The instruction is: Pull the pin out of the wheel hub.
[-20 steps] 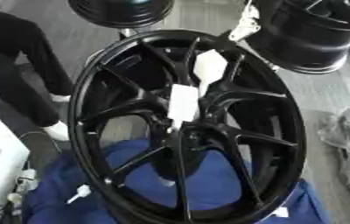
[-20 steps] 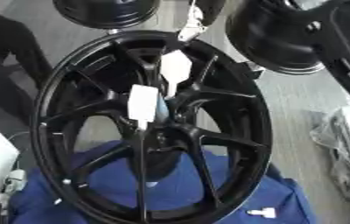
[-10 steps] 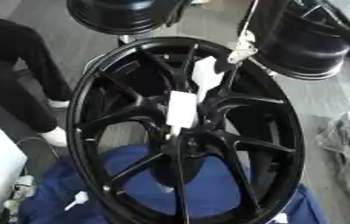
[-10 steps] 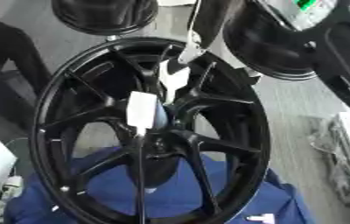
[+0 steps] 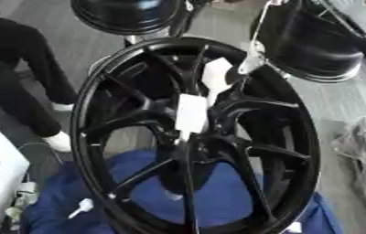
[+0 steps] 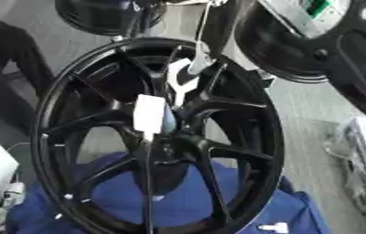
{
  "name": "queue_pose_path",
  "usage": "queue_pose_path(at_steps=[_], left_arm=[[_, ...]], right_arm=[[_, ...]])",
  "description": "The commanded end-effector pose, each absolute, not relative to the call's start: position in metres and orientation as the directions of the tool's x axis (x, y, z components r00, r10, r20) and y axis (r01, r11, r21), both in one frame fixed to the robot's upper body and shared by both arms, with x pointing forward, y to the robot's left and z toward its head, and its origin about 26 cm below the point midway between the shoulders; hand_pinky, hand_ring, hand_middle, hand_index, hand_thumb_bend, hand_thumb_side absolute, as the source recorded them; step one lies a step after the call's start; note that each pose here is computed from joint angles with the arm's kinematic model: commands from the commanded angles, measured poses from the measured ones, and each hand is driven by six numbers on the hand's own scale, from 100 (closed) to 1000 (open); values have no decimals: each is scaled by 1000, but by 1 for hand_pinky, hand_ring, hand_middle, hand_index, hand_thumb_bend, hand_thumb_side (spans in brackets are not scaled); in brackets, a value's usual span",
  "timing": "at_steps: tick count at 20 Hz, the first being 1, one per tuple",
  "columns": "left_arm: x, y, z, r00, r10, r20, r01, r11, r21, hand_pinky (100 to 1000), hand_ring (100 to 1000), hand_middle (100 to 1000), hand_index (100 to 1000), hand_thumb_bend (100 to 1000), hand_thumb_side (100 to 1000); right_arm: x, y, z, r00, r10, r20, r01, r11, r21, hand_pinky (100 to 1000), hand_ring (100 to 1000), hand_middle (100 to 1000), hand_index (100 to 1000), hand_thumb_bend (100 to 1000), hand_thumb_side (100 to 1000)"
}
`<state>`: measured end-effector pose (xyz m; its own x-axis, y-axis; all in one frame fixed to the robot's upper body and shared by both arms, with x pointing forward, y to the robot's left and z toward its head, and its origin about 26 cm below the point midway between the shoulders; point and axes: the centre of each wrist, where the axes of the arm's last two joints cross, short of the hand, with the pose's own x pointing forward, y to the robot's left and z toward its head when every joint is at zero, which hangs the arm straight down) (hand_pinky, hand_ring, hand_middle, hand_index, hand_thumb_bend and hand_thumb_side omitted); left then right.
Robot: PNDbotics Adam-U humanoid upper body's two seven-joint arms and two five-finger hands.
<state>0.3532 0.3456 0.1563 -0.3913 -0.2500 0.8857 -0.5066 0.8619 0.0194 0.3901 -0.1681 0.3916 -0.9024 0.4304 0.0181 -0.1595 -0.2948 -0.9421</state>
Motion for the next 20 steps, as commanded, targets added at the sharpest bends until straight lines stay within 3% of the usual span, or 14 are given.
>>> queue_pose_path(at_steps=[1,13,20], left_arm=[[352,352,166,-406,-281,870,-511,859,39,720,772,683,706,333,785],[352,353,163,-397,-277,875,-519,854,35,721,772,683,704,335,783],[352,353,162,-395,-274,877,-517,855,34,721,771,684,700,331,790]], right_arm=[[392,-173,398,-891,453,-6,-145,-297,-944,909,836,767,866,551,100],[401,-181,393,-860,510,26,-191,-275,-942,896,805,683,855,582,104],[404,-182,388,-849,527,36,-213,-279,-936,888,792,666,848,557,112]])
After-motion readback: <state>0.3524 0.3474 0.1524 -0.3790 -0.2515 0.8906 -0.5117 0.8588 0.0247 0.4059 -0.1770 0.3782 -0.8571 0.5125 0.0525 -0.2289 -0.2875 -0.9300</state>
